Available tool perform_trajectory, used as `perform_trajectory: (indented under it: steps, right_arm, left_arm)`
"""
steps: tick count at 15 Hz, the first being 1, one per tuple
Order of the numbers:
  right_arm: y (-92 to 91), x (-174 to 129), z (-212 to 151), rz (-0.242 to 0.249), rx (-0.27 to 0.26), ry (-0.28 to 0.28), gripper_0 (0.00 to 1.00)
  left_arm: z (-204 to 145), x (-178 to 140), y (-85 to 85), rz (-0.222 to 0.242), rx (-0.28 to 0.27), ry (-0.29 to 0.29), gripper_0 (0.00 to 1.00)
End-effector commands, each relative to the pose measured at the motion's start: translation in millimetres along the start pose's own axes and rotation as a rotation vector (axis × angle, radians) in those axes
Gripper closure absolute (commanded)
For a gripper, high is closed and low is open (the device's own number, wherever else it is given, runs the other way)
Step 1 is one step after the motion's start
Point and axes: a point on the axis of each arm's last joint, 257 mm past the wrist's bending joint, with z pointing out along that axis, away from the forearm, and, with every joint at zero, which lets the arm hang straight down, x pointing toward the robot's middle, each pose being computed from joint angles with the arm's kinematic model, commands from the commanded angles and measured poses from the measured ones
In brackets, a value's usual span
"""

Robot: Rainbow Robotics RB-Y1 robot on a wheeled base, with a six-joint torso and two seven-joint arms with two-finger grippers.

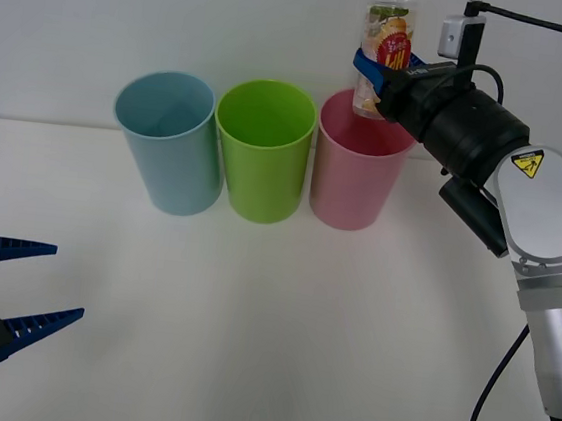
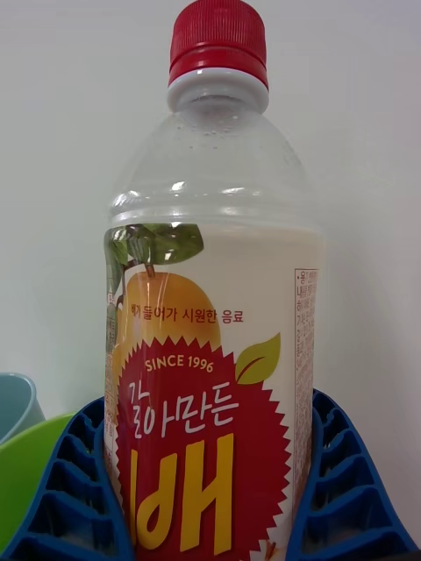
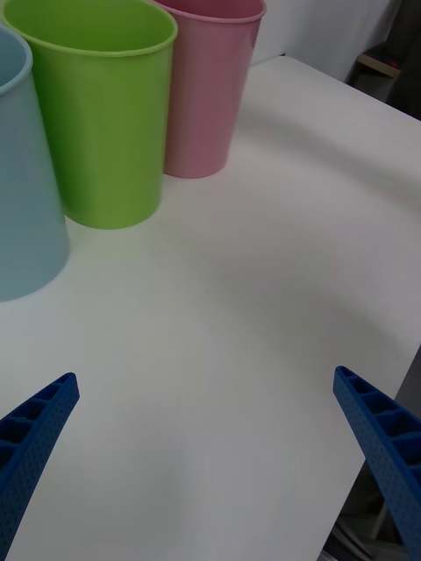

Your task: Put cans in the blue bin and PET bottles in the pink bin and trash in the green bin.

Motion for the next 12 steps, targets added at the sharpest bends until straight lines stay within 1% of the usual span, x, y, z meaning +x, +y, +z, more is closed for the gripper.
perform_trajectory:
  steps: [1, 2, 6, 7, 8, 9, 10, 12]
  right_arm:
    - [-4.5, 24, 5, -0.017, 0.020, 0.020, 1.00]
    - [-7.0, 30, 5, -0.017, 0.027, 0.026, 1.00]
    - [-3.5, 35, 6, -0.017, 0.022, 0.034, 1.00]
    - [-3.6, 35, 6, -0.023, 0.022, 0.035, 0.74]
    - [-3.7, 34, 7, -0.030, 0.024, 0.032, 0.56]
    - [-4.5, 36, 6, -0.033, 0.026, 0.036, 0.46]
    - [-4.3, 35, 7, -0.037, 0.026, 0.035, 0.33]
    - [-5.1, 34, 7, -0.043, 0.029, 0.032, 0.26]
  left_arm:
    - [0, 0, 0.0, 0.000, 0.000, 0.000, 0.00]
    - [0, 0, 0.0, 0.000, 0.000, 0.000, 0.00]
    - [0, 0, 0.0, 0.000, 0.000, 0.000, 0.00]
    - [0, 0, 0.0, 0.000, 0.000, 0.000, 0.00]
    - [0, 0, 0.0, 0.000, 0.000, 0.000, 0.00]
    - [0, 0, 0.0, 0.000, 0.000, 0.000, 0.00]
    - [0, 0, 0.0, 0.000, 0.000, 0.000, 0.00]
    - [0, 0, 0.0, 0.000, 0.000, 0.000, 0.00]
